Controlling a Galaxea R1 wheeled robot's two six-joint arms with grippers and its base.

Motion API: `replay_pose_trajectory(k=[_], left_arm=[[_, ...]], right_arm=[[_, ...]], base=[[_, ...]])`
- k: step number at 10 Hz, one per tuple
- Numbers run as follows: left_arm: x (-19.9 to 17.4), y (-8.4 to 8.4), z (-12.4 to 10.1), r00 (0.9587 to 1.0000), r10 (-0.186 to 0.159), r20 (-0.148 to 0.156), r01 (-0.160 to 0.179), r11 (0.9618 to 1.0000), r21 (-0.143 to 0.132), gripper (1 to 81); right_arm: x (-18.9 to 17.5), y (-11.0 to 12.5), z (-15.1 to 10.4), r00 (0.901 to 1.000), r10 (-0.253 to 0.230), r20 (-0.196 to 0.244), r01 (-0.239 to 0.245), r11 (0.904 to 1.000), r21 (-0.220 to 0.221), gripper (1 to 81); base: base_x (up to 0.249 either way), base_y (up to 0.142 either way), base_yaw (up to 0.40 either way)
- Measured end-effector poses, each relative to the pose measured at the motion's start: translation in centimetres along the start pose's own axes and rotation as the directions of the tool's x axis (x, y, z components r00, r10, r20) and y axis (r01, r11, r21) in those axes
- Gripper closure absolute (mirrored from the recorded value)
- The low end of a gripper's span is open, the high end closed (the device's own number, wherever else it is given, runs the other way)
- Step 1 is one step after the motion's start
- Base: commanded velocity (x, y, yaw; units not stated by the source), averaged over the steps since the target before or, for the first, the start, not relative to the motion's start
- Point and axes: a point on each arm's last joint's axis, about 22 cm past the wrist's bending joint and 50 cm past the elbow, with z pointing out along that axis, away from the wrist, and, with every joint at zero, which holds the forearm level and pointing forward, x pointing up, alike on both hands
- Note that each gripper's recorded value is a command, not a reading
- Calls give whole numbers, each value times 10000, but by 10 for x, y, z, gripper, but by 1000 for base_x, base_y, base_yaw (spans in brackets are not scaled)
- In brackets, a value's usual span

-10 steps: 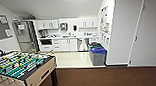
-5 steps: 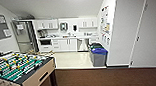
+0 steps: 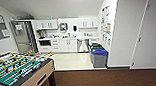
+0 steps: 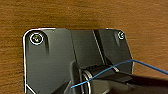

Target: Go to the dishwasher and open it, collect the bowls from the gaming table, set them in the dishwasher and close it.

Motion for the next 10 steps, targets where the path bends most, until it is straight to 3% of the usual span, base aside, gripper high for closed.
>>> replay_pose_trajectory(k=[10], left_arm=[[1, 0, 0, 10000, -6, -15, 6, 10000, 4, 10]], right_arm=[[2, -1, 2, 10000, -18, -2, 18, 10000, -20, 10]], base=[[147, 0, 0]])
